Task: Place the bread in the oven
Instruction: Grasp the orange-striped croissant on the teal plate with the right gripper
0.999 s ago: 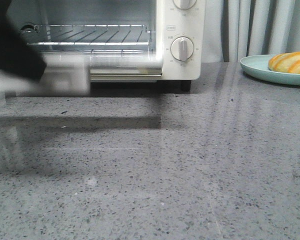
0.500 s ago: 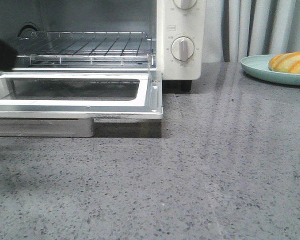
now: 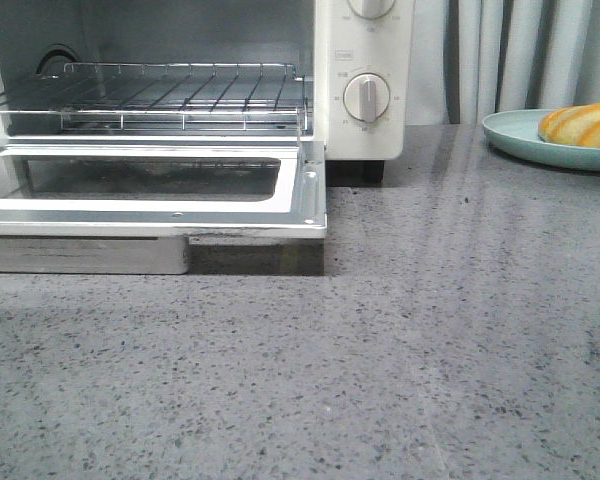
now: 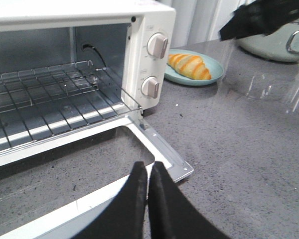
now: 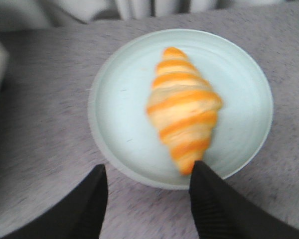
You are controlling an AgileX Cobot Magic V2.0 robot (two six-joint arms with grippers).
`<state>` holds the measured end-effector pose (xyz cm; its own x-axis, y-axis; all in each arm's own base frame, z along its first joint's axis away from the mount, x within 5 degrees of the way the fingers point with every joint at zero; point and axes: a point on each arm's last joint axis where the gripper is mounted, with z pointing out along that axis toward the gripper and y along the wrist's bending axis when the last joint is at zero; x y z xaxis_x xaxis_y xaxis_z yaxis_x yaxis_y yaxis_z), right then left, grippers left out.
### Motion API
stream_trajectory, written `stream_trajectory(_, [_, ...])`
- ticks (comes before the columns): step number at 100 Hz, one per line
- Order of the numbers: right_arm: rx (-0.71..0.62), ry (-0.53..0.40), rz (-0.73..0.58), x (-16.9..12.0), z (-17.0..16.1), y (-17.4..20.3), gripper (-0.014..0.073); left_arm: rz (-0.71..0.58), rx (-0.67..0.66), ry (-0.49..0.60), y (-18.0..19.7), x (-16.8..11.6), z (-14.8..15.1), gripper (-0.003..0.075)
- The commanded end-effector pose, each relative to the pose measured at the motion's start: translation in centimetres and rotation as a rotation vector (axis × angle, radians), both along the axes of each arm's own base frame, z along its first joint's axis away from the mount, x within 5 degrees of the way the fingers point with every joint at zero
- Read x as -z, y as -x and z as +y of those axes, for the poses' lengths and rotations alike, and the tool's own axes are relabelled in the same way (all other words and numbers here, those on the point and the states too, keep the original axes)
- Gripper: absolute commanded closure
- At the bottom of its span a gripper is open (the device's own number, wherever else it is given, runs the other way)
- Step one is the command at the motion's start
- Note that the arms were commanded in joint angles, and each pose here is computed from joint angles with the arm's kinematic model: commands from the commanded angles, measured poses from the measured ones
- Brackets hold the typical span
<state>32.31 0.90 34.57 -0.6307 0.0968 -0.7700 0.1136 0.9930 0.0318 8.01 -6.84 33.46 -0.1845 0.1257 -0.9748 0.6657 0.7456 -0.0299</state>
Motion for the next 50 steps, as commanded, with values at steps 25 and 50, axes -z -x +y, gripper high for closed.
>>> stream_trajectory(25, [0.043,0.014,0.116,6.2,-1.9,-6.9,0.0256,-0.03,0.007,0.054,0.5,-1.2,0.2,0.0742])
stream_trajectory(50, [0.066,-0.032,0.192,8.2,-1.9,-7.3,0.0662,-0.015,0.012,0.075,0.6,-1.2,0.1,0.0742])
